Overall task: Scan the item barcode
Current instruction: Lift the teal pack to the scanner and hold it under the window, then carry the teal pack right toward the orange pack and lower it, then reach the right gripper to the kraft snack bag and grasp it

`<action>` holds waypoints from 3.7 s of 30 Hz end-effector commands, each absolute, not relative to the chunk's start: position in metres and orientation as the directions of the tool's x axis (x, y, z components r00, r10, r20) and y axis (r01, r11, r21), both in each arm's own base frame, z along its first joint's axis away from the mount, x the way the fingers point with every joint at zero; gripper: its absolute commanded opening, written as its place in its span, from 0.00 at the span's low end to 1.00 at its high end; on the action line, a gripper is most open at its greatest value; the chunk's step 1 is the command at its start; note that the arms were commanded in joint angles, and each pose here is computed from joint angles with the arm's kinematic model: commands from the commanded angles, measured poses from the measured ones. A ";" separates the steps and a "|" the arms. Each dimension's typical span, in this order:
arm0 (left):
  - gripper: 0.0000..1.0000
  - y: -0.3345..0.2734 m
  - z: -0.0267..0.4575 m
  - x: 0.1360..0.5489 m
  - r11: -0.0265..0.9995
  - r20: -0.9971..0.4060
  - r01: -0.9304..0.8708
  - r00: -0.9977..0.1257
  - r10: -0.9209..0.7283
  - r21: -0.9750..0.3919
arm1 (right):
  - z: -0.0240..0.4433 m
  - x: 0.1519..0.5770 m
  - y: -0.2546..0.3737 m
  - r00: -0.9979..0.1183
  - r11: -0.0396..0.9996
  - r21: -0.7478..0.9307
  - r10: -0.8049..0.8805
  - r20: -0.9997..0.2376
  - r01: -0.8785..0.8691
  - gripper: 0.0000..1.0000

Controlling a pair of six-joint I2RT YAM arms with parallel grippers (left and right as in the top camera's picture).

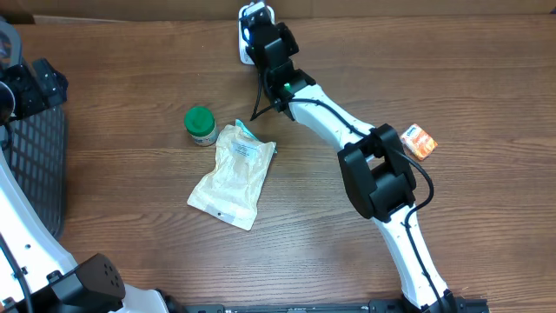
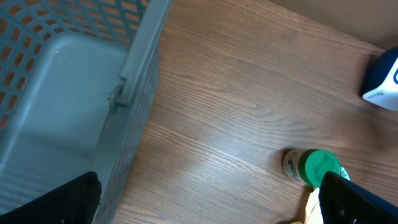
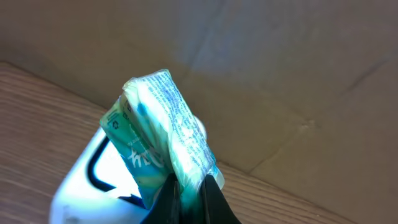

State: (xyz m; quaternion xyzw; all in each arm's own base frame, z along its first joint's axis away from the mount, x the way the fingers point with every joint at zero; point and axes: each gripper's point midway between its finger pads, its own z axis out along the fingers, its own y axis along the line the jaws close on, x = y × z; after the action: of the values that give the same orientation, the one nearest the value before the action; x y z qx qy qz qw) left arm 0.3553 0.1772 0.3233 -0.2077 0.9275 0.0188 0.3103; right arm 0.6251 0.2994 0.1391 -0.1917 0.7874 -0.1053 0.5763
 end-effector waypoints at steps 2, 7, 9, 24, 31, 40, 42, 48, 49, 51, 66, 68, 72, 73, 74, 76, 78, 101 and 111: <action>1.00 0.176 0.327 0.356 0.925 -0.595 -0.372 -0.726 -0.345 -0.083 | 0.127 0.625 0.305 -0.266 0.899 -0.395 -0.434 -0.861 -0.190 0.04; 1.00 0.176 0.327 0.356 0.925 -0.595 -0.372 -0.726 -0.345 -0.083 | 0.135 0.620 0.306 -0.268 0.899 -0.410 -0.437 -0.859 -0.152 0.04; 1.00 0.176 0.327 0.356 0.925 -0.595 -0.372 -0.726 -0.345 -0.083 | 0.152 0.614 0.309 -0.256 0.901 -0.420 -0.435 -0.863 -0.111 0.04; 1.00 0.176 0.327 0.356 0.925 -0.595 -0.372 -0.726 -0.345 -0.083 | 0.257 0.516 0.270 -0.532 1.000 0.013 0.001 -0.847 -0.018 0.04; 1.00 0.176 0.327 0.356 0.925 -0.595 -0.372 -0.726 -0.345 -0.083 | 0.190 0.461 0.183 -0.855 0.973 0.132 0.230 -0.464 0.190 0.04; 1.00 0.176 0.327 0.356 0.925 -0.596 -0.372 -0.725 -0.345 -0.082 | 0.097 0.402 0.062 -0.897 0.897 -0.077 0.423 -0.133 0.434 0.04; 1.00 0.176 0.327 0.356 0.925 -0.595 -0.372 -0.726 -0.345 -0.083 | 0.081 0.391 0.042 -0.882 0.876 -0.109 0.463 -0.091 0.471 0.04; 1.00 0.176 0.327 0.356 0.925 -0.595 -0.372 -0.726 -0.345 -0.083 | 0.072 0.376 0.016 -0.849 0.841 -0.125 0.528 -0.023 0.527 0.16; 1.00 0.176 0.327 0.356 0.925 -0.595 -0.372 -0.726 -0.345 -0.083 | 0.073 0.375 0.017 -0.859 0.853 -0.111 0.512 -0.003 0.509 0.38; 1.00 0.176 0.327 0.356 0.925 -0.595 -0.372 -0.726 -0.345 -0.083 | 0.073 0.374 0.021 -0.875 0.873 -0.086 0.484 0.021 0.481 0.77; 1.00 0.176 0.327 0.356 0.925 -0.595 -0.372 -0.726 -0.345 -0.083 | 0.107 0.373 0.190 -0.985 0.878 0.450 0.129 0.111 0.165 0.82; 1.00 0.176 0.327 0.356 0.925 -0.595 -0.371 -0.726 -0.345 -0.083 | 0.100 0.358 0.215 -0.990 0.874 0.471 0.066 0.127 0.119 0.77; 0.99 0.176 0.327 0.356 0.925 -0.595 -0.371 -0.726 -0.345 -0.083 | 0.088 0.332 0.255 -0.989 0.852 0.523 -0.040 0.144 0.042 0.77; 1.00 0.175 0.327 0.356 0.925 -0.595 -0.371 -0.726 -0.345 -0.083 | 0.083 0.325 0.264 -0.987 0.845 0.534 -0.066 0.144 0.021 0.77; 1.00 0.176 0.327 0.356 0.925 -0.595 -0.371 -0.726 -0.345 -0.083 | 0.079 0.319 0.272 -0.986 0.839 0.544 -0.089 0.141 0.002 0.77; 1.00 0.176 0.327 0.356 0.925 -0.595 -0.371 -0.726 -0.345 -0.083 | 0.070 0.310 0.285 -0.984 0.835 0.550 -0.099 0.145 -0.003 0.77; 1.00 0.176 0.327 0.356 0.925 -0.595 -0.371 -0.726 -0.345 -0.083 | 0.060 0.303 0.297 -0.986 0.830 0.558 -0.095 0.140 -0.001 0.78; 1.00 0.176 0.327 0.356 0.925 -0.596 -0.372 -0.725 -0.345 -0.082 | 0.030 0.317 0.348 -0.996 0.782 0.620 0.085 0.007 0.071 0.04; 1.00 0.176 0.327 0.356 0.925 -0.595 -0.372 -0.726 -0.345 -0.083 | 0.142 0.341 0.317 -0.980 0.765 0.640 0.063 -0.189 -0.075 0.04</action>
State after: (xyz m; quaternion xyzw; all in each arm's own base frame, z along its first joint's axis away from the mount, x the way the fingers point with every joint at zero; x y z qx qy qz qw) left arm 0.3553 0.1772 0.3233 -0.2077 0.9275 0.0188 0.3103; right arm 0.3183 0.3192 0.0621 0.0309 0.9496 0.3119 0.0088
